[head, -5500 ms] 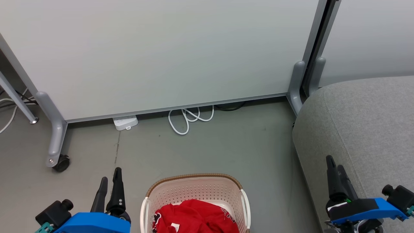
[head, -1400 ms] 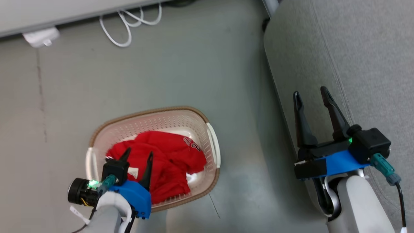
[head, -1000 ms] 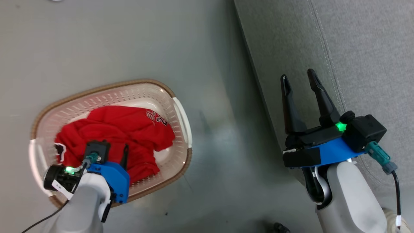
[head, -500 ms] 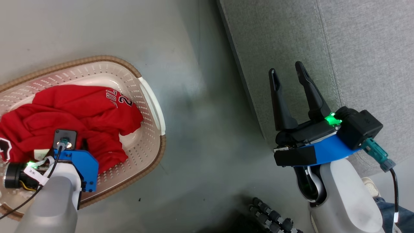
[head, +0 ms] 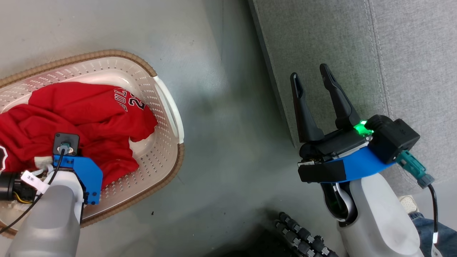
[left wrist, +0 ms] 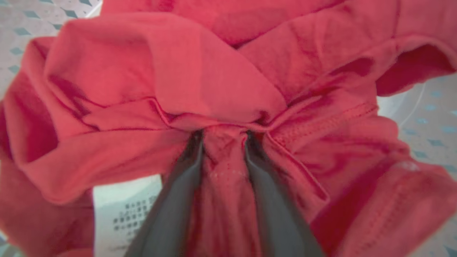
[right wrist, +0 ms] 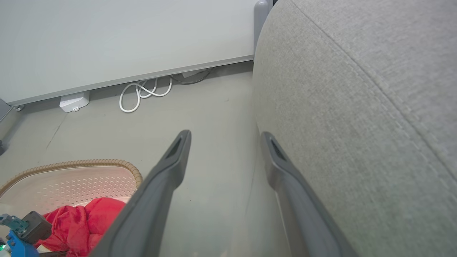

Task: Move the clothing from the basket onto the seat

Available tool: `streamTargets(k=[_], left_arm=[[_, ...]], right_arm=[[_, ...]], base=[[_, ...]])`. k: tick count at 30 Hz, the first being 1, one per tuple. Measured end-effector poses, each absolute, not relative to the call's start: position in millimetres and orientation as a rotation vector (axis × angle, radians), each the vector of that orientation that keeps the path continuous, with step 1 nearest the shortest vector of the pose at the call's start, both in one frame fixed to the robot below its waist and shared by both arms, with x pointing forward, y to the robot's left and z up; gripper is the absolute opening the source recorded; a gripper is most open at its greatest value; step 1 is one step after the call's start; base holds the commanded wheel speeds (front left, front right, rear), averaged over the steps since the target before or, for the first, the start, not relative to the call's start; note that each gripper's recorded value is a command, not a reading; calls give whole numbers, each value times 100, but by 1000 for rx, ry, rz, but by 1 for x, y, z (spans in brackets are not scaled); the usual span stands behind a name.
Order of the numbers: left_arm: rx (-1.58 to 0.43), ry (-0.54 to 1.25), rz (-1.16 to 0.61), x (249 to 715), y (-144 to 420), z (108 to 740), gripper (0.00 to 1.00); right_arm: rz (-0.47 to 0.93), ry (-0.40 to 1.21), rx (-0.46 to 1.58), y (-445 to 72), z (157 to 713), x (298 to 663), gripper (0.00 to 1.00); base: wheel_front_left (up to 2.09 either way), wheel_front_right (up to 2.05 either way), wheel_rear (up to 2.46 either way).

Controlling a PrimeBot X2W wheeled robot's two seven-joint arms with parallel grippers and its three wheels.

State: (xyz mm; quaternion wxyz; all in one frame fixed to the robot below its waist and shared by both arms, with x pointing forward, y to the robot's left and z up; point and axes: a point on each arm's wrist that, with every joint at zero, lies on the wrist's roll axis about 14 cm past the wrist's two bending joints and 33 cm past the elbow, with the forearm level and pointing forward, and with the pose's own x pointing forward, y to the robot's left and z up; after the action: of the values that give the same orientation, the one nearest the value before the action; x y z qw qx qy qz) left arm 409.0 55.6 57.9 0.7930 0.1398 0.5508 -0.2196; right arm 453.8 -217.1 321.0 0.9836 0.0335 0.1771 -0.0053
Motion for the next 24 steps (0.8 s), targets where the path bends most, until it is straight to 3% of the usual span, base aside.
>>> streamTargets(k=[15, 24], left_arm=[[265, 1184, -472, 414, 49, 60, 0], [205, 1120, -465, 423, 36, 92, 0]], right_arm=[[2, 354, 72, -213, 321, 456, 100], [26, 316, 51, -207, 337, 460, 100]], base=[[0, 0, 0], [0, 0, 0]])
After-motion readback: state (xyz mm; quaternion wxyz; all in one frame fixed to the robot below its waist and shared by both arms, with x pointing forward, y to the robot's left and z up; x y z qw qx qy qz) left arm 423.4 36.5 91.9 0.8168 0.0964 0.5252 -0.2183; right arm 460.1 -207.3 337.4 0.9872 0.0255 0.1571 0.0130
